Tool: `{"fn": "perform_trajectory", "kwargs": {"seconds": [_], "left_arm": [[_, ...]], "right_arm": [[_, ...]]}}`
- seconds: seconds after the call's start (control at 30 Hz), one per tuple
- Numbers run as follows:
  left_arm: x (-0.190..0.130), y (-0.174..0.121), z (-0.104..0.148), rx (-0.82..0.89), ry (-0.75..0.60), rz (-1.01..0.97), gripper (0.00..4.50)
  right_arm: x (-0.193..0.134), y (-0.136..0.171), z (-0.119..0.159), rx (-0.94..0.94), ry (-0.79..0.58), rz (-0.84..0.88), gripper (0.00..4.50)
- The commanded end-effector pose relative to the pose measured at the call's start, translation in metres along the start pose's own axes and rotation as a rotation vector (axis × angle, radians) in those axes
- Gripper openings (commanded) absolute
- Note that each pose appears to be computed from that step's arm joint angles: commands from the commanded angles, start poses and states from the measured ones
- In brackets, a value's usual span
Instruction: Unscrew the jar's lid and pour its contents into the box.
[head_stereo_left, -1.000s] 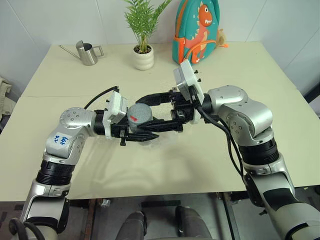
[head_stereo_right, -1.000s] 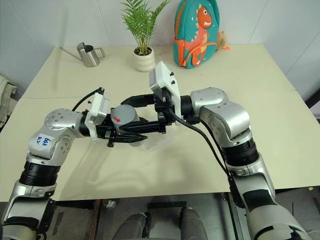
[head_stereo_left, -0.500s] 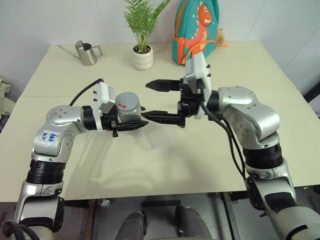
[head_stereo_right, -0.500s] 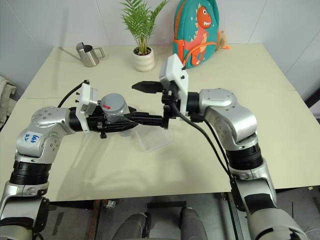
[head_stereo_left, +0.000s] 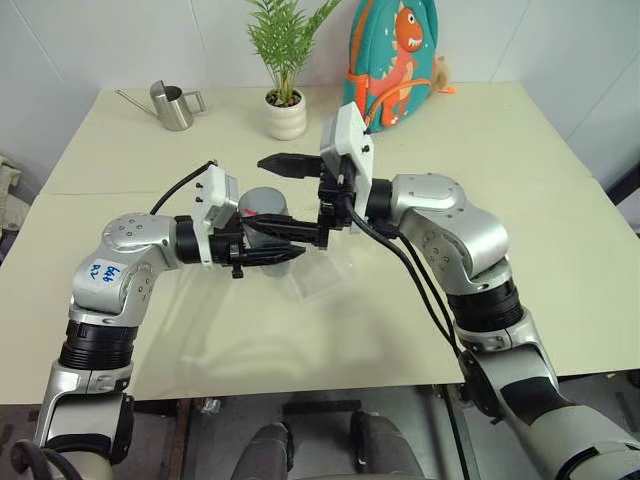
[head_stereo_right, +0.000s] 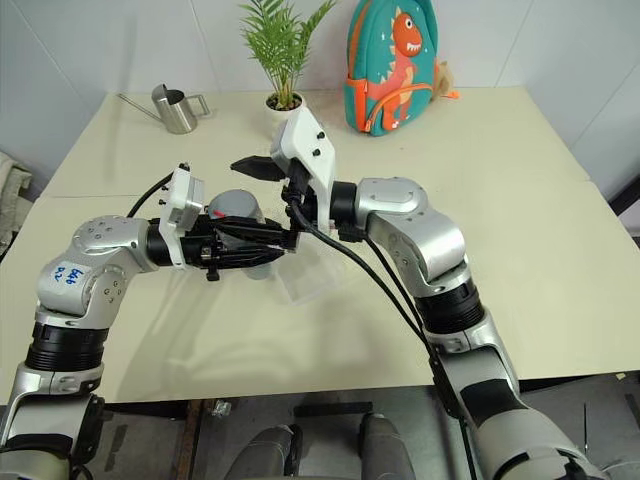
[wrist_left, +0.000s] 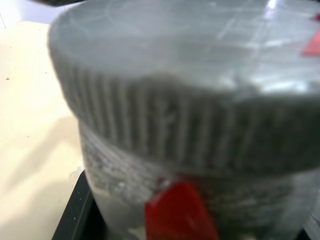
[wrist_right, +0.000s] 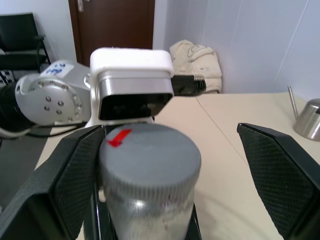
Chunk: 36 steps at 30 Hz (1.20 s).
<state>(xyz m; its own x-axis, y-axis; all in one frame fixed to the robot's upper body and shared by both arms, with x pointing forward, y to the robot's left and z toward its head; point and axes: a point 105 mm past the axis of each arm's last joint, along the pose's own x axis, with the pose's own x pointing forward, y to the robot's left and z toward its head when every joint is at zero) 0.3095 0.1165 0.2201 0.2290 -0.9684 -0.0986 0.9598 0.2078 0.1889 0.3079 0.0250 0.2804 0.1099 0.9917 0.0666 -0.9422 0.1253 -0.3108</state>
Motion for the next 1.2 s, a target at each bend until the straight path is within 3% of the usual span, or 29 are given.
{"fn": "perform_trajectory", "kwargs": {"seconds": [0.03, 0.37, 0.67, 0.83, 0.97, 1.1, 1.2], "left_arm": [[0.006, -0.007, 0.016, 0.062, -0.028, -0.05, 2.04], [0.011, -0.016, 0.017, 0.075, -0.033, -0.085, 2.04], [0.001, -0.009, 0.018, 0.084, -0.028, -0.064, 2.04], [-0.003, -0.005, 0.015, 0.091, -0.013, -0.052, 2.04], [-0.003, -0.002, 0.015, 0.098, -0.009, -0.044, 2.04], [-0.001, 0.001, 0.015, 0.102, -0.004, -0.041, 2.04], [0.001, 0.001, 0.014, 0.103, 0.0, -0.043, 2.04]], "right_arm": [[-0.001, -0.007, 0.01, -0.054, -0.02, -0.012, 4.47], [-0.015, -0.023, 0.003, -0.062, -0.001, 0.012, 4.47], [-0.072, -0.047, 0.006, -0.065, 0.019, -0.074, 4.47], [-0.09, -0.04, 0.009, -0.053, 0.029, -0.036, 4.47], [-0.084, -0.029, 0.02, -0.052, 0.002, 0.018, 4.47], [-0.057, -0.011, 0.037, -0.062, -0.066, 0.082, 4.47], [-0.036, -0.004, 0.031, -0.077, -0.027, 0.09, 4.47]]}}
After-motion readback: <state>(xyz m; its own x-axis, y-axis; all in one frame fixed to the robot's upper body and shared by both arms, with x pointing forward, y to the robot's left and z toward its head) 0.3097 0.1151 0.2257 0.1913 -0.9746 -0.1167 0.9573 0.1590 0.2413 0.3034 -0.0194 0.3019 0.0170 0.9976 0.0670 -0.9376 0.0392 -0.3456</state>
